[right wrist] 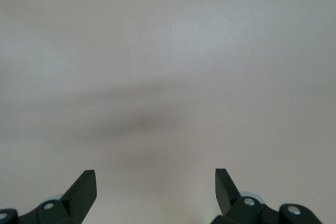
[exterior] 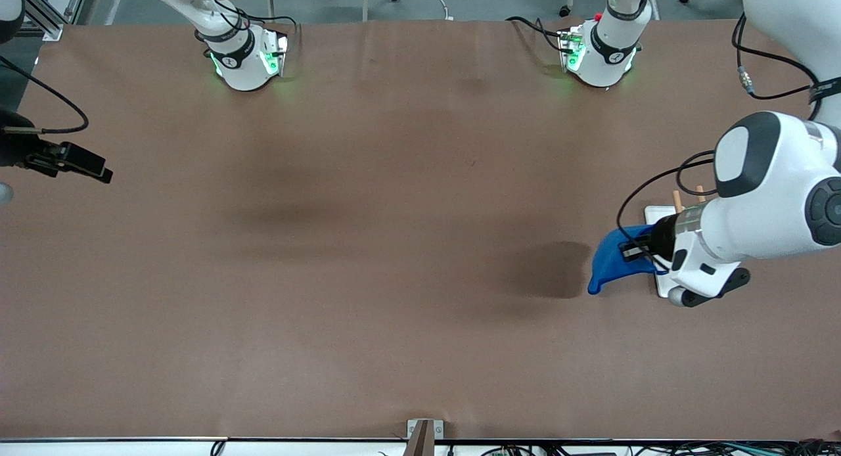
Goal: Right arm passes towel to left arm to hang
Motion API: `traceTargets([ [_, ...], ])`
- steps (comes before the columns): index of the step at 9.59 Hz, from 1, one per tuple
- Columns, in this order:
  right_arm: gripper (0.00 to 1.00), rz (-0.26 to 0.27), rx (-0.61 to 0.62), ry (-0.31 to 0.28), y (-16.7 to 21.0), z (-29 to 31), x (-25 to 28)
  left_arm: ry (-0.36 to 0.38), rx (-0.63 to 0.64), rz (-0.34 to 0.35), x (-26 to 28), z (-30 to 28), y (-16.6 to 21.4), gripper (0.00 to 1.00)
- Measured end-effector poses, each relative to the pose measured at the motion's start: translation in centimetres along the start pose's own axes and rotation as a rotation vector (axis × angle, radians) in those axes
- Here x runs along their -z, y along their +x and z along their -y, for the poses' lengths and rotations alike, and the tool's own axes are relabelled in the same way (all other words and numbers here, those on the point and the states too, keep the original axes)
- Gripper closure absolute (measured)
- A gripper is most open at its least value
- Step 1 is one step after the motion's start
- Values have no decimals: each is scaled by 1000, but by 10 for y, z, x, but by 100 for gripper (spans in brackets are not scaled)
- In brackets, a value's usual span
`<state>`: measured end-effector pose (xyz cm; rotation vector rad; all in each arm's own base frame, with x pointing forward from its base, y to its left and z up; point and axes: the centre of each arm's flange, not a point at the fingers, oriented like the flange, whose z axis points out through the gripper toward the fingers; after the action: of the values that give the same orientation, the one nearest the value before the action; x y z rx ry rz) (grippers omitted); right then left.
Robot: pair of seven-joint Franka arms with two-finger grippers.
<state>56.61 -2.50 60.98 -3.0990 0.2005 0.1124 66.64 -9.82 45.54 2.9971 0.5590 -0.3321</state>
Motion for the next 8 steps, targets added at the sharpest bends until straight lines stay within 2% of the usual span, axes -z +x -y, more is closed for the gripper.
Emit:
traceTargets([
  [2, 0, 10, 13, -1, -11, -1, -2, 54, 15, 46, -5, 50, 16, 98],
  [5, 0, 8, 60, -1, -18, -1, -3, 69, 25, 109, -31, 113, 36, 98],
  [7, 0, -10, 85, -1, -16, -2, -2, 142, 16, 89, -39, 135, 44, 98],
  [8, 0, -16, 88, -1, -15, -2, -2, 156, -4, 77, -39, 144, 48, 98],
])
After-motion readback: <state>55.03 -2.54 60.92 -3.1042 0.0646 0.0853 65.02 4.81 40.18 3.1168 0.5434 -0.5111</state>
